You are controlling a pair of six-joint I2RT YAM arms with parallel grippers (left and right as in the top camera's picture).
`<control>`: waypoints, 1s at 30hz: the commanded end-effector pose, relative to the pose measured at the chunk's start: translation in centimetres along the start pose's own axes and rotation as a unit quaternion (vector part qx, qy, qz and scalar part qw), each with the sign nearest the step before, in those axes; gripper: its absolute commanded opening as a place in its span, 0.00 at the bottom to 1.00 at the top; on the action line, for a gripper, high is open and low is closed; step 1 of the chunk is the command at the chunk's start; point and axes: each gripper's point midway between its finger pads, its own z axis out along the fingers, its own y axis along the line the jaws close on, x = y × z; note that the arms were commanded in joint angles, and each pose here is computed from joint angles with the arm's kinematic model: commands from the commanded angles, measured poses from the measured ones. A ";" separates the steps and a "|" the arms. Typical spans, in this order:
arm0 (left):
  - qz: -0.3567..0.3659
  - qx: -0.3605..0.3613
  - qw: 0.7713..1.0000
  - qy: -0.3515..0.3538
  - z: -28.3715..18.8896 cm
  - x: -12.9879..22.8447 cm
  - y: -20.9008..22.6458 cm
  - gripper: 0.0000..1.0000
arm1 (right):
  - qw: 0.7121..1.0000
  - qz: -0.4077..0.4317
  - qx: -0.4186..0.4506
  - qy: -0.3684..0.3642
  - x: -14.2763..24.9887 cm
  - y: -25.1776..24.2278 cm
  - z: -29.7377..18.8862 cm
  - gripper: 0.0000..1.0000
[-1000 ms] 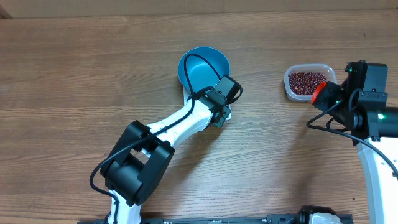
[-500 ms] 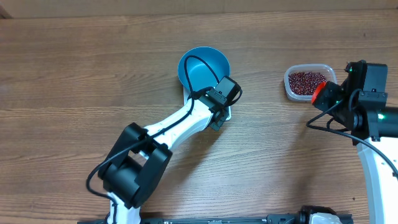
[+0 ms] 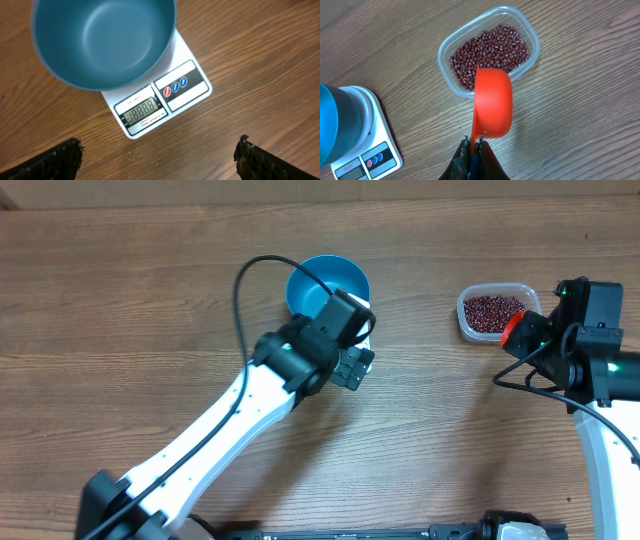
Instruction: Scoop item into bowl and weigh 150g on scale
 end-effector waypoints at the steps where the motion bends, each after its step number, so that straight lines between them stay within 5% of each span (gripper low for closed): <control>1: -0.024 0.040 0.998 -0.048 -4.3 -1.5 -0.2 1.00 | 1.000 0.003 -0.013 -0.025 -1.3 0.5 -1.3 0.04; 11: -0.037 0.042 0.991 -0.119 -11.7 -1.5 1.5 1.00 | 1.000 0.003 -0.013 -0.025 -1.3 0.5 -1.3 0.04; 22: -0.075 -0.024 0.993 -0.094 -11.2 -0.2 5.0 1.00 | 1.000 0.003 -0.013 -0.025 -1.3 0.6 -1.3 0.04; 30: -0.053 0.043 0.994 -0.083 -10.7 -0.1 6.7 1.00 | 1.000 0.003 -0.014 -0.027 -1.4 0.6 -1.3 0.04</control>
